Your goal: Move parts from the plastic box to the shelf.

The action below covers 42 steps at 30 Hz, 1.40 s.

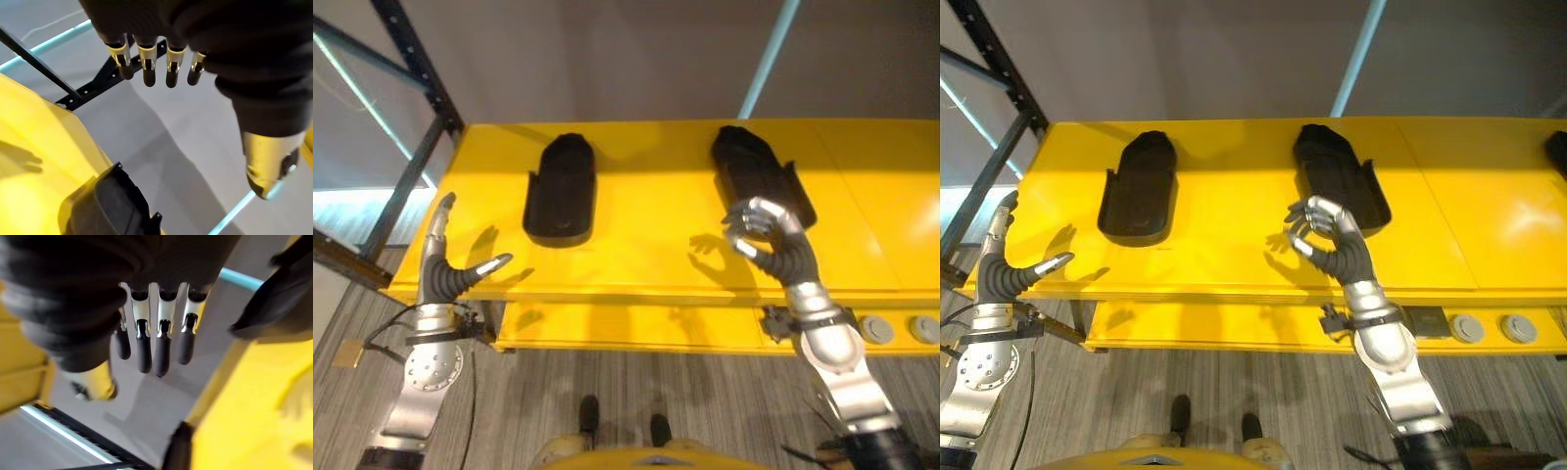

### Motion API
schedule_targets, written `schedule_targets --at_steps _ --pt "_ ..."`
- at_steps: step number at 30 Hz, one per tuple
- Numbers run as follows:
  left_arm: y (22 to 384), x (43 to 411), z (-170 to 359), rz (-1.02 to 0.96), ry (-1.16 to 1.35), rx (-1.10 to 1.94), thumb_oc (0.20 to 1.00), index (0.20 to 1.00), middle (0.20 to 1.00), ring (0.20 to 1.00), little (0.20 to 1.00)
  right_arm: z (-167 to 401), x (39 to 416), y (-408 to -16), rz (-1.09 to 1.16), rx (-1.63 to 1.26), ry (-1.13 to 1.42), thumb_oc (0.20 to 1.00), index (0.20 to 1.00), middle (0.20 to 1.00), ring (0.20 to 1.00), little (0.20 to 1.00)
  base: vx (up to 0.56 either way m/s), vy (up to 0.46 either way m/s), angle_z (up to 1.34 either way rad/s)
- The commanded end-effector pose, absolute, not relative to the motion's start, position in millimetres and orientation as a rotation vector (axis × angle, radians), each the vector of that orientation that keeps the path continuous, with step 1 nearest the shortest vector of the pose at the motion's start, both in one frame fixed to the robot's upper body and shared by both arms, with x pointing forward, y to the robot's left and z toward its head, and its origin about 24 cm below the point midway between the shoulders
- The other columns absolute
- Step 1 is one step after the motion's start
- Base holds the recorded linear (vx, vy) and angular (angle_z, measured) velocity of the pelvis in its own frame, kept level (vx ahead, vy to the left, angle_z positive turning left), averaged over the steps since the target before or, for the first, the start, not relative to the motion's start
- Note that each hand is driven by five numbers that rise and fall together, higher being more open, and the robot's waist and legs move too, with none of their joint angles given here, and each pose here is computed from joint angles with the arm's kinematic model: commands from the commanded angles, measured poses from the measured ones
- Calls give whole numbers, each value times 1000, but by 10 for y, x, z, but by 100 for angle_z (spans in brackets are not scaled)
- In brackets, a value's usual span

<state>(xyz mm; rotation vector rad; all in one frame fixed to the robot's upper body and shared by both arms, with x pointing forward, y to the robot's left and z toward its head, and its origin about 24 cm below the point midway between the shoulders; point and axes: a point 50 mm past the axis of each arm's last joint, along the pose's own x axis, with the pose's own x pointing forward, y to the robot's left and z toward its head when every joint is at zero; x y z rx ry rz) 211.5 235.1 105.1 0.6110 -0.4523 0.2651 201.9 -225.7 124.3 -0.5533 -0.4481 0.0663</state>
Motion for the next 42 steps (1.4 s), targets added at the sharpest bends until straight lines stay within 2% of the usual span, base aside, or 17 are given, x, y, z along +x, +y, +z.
schedule_targets --at_steps 1,3,7,8,15,17,19,21,27,31,32,34,37,42 --pt "2400 2111 1264 225 -575 820 1000 1000 1000 1000 1000 1500 1920 -2285 -55 -653 -644 1000 1000 1000 1000 1000 12 20 -26" --pt "2318 2135 1319 193 -623 836 1000 1000 1000 1000 1000 1404 1815 -2571 -257 -727 -580 1000 1000 1000 1000 1000 13 31 -29" --pt "2180 2162 1401 118 -692 821 1000 1000 1000 1000 1000 1203 1739 -2800 -418 -800 -476 1000 1000 1000 1000 1000 22 38 -26" --pt "2049 2186 1443 22 -730 812 1000 1000 1000 1000 1000 1035 1723 -2906 -478 -813 -391 1000 1000 1000 1000 1000 31 38 -49" --pt "1722 2312 1418 -200 -733 672 1000 1000 1000 1000 1000 360 1710 -2993 -532 -680 -107 1000 1000 1000 1000 1000 -10 35 -41" --pt "1562 2356 1278 -361 -651 610 1000 1000 1000 1000 1000 -88 1598 -3051 -581 -574 114 1000 1000 1000 1000 1000 7 30 -15" --pt "1534 2375 1266 -387 -641 608 1000 1000 1000 1000 1000 -195 1564 -3073 -600 -549 168 1000 1000 1000 1000 1000 16 22 -6" --pt "1429 2376 1226 -448 -624 570 1000 1000 1000 1000 1000 -530 1405 -3072 -623 -484 351 1000 1000 1000 1000 1000 18 25 -5" --pt "1327 2404 1120 -511 -537 432 1000 1000 1000 1000 1000 -854 1242 -3050 -623 -434 553 1000 1000 1000 1000 1000 2 3 -1" --pt "1187 2430 1064 -714 -416 265 1000 1000 1000 1000 1000 -1023 1171 -3009 -624 -339 668 1000 1000 1000 1000 1000 8 5 0" --pt "1063 2428 1029 -812 -353 143 1000 1000 1000 1000 1000 -1085 1156 -2963 -601 -314 707 1000 1000 1000 1000 1000 0 0 0" --pt "1001 2432 995 -861 -317 102 1000 1000 1000 1000 1000 -1106 1163 -2942 -576 -313 723 1000 1000 1000 1000 1000 4 7 -4" --pt "908 2437 878 -967 -236 128 1000 1000 1000 1000 1000 -1176 1139 -2909 -517 -334 783 1000 1000 1000 1000 1000 11 9 -11" --pt "976 2463 627 -1056 -83 250 1000 1000 1000 1000 1000 -1240 1150 -2864 -438 -367 838 1000 1000 1000 1000 1000 -1 1 -6"
